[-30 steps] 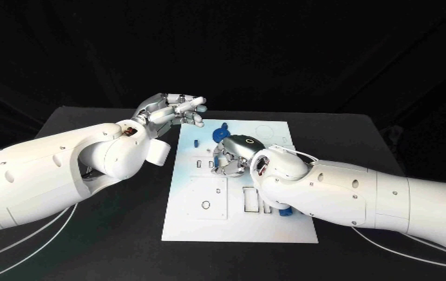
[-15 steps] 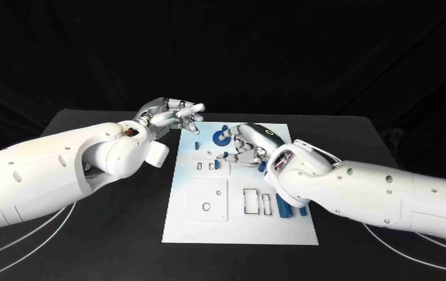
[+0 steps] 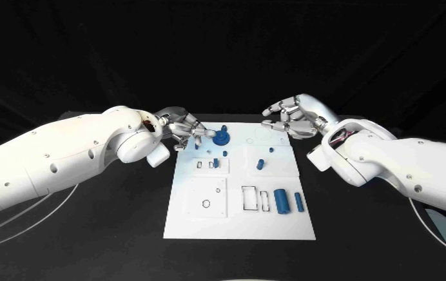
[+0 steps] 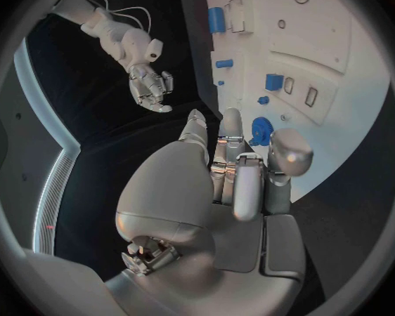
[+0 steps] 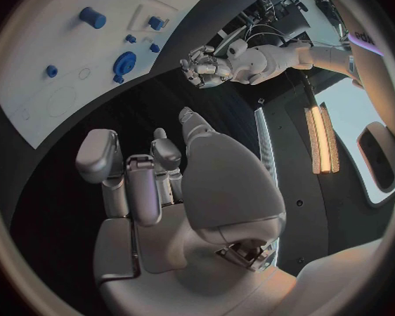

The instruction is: Assemble the parts on the task board

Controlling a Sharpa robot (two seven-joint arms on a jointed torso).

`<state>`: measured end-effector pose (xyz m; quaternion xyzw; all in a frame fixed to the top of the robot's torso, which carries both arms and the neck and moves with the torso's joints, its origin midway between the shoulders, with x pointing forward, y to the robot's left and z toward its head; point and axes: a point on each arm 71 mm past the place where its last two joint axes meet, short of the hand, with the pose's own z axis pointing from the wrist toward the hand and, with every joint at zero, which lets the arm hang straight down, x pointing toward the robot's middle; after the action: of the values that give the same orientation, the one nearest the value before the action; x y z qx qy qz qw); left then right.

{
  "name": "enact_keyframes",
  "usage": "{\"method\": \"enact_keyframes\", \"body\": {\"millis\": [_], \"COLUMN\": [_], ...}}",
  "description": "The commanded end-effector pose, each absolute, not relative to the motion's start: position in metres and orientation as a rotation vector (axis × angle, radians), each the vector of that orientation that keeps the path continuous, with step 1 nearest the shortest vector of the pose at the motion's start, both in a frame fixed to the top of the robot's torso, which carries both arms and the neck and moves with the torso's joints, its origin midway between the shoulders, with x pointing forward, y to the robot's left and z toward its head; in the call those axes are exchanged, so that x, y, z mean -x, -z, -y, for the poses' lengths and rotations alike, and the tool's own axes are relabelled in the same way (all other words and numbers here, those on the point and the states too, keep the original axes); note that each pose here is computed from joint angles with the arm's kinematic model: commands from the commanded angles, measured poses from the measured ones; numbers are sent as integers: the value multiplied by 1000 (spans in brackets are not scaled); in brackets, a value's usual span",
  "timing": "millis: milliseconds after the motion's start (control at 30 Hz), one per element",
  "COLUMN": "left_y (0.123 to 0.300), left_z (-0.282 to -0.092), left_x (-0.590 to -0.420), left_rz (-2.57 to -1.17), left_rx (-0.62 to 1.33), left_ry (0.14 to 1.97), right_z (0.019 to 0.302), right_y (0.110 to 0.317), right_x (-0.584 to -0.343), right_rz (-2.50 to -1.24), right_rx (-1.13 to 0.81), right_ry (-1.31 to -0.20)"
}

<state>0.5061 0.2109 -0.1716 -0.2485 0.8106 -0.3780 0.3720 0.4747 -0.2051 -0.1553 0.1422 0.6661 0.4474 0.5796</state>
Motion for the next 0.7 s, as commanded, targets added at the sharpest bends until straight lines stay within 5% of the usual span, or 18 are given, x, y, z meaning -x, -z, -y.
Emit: {"method": "enact_keyframes", "body": {"millis": [33,333,700], "left_y": [172,156,156], "left_z": [-212,-187,-157], "left_x": [-512,-528,-535], "left_rz": [-2201,-2216,-2230], "left_rx": [433,228,139], "left_ry": [670,429,288], "right_z": [214,231,232], "right_y": [157,159,160], "right_x": [-476,-481,-484], "right_rz": [-1598,-1601,-1612], "right_rx": [-455,-495,-483], "right_ry": [-1116,-1065,-1032]}}
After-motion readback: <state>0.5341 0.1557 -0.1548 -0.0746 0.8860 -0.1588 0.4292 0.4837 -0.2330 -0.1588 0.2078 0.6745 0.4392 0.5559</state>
